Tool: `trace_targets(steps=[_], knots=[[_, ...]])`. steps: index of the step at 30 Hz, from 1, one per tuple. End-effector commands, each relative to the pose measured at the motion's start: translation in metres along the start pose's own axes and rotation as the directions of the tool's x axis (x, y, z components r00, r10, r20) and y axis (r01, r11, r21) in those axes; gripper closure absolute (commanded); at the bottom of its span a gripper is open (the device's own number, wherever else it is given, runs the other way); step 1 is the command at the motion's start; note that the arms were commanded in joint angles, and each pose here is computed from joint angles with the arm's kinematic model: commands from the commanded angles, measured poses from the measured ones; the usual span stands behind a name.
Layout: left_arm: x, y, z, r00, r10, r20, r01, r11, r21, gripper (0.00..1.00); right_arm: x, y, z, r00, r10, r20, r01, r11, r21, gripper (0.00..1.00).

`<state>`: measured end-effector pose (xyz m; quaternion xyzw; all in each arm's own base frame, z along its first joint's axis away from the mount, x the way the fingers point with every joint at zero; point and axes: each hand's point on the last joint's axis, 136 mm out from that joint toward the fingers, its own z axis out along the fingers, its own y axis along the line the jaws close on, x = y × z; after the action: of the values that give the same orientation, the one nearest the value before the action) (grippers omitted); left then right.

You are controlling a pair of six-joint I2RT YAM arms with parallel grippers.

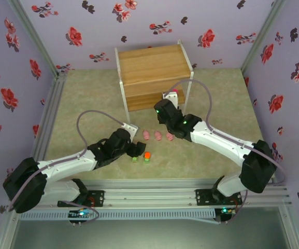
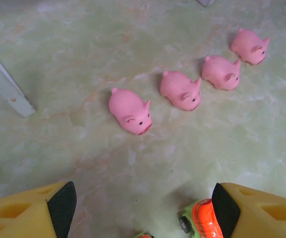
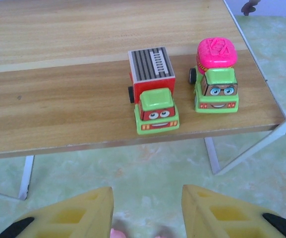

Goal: Place and organize the plastic toys onto the shelf

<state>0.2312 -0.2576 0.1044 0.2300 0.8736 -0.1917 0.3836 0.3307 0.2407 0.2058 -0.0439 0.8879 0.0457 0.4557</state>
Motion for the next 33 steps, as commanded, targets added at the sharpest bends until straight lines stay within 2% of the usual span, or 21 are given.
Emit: trace_targets(steps=[1,13,24,33], knots=[[-0.008,0.006,0.001,1.0,0.007,0.003,-0.006,0.999,-0.047,0.24,0.006,-0.006,-0.011,1.0,0.018,0.004,-0.018,0.999,0.026,0.59],[0.0,0.015,0.011,0.999,-0.001,-0.054,-0.004,0.995,-0.099,0.24,0.047,0.004,-0.034,0.999,0.017,-0.046,-0.017,1.0,-0.001,0.6],[0.003,0.023,0.014,0.997,-0.02,-0.072,0.012,0.993,-0.121,0.25,0.068,0.011,-0.05,0.998,0.036,-0.052,-0.037,0.999,-0.021,0.61],[0.005,0.024,0.016,0.996,-0.028,-0.084,0.018,0.992,-0.125,0.25,0.092,0.035,-0.056,0.995,0.045,-0.092,-0.052,0.996,-0.067,0.62]])
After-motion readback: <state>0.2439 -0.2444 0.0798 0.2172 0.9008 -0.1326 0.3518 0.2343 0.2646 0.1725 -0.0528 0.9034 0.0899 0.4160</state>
